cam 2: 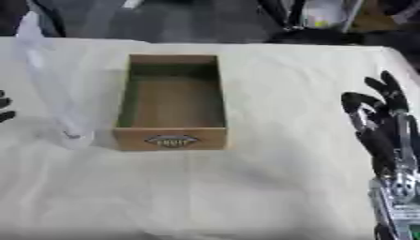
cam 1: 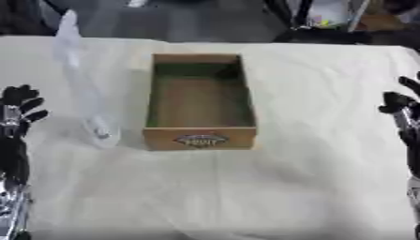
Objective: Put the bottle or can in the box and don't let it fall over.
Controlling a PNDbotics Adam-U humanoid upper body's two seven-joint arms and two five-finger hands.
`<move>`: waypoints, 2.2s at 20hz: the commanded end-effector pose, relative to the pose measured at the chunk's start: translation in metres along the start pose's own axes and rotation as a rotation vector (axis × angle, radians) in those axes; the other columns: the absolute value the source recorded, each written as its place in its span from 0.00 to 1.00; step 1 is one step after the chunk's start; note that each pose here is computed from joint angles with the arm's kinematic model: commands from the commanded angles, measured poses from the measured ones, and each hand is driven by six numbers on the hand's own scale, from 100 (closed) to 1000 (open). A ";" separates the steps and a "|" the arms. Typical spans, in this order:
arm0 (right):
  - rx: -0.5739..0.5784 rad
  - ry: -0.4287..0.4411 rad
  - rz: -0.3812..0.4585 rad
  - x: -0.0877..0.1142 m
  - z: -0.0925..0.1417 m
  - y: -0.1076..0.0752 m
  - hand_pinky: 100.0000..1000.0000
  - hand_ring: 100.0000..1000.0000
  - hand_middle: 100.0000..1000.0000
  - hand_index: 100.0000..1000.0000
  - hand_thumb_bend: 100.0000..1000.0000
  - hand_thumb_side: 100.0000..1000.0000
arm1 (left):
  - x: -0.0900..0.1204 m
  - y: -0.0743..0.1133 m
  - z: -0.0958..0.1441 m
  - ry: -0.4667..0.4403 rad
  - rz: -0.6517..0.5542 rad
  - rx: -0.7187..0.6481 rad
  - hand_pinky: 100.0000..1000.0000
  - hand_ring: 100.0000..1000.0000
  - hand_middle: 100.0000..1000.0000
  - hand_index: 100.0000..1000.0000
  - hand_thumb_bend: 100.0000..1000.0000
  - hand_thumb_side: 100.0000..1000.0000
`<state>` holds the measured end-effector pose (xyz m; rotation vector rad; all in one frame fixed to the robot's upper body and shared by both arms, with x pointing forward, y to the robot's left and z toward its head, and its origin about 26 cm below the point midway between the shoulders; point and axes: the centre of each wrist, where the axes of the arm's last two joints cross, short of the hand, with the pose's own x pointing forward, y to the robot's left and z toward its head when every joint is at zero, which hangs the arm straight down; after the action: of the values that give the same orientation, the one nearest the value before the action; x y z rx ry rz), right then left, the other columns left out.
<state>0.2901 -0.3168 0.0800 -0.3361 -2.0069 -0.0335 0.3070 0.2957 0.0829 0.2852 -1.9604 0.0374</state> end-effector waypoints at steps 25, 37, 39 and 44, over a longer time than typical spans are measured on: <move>0.010 -0.030 0.008 0.007 -0.004 -0.002 0.64 0.74 0.86 1.00 0.59 0.52 | 0.072 0.004 -0.050 -0.155 -0.284 -0.062 0.76 0.82 0.73 0.83 0.51 0.62; 0.016 -0.026 0.006 0.007 -0.004 -0.001 0.64 0.74 0.85 1.00 0.59 0.52 | 0.063 -0.013 -0.057 -0.114 -0.306 -0.114 0.75 0.82 0.74 0.85 0.50 0.59; 0.017 -0.025 0.007 0.006 -0.004 -0.001 0.64 0.74 0.85 1.00 0.59 0.52 | 0.061 -0.015 -0.059 -0.109 -0.306 -0.105 0.75 0.82 0.74 0.85 0.50 0.58; 0.018 -0.024 0.007 0.006 -0.004 -0.001 0.64 0.74 0.85 1.00 0.59 0.52 | 0.060 -0.018 -0.066 -0.112 -0.307 -0.097 0.75 0.82 0.74 0.85 0.49 0.59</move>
<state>0.2902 -0.3152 0.0795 -0.3261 -2.0044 -0.0218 0.3469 0.2766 0.1532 0.5112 -1.9764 -0.2680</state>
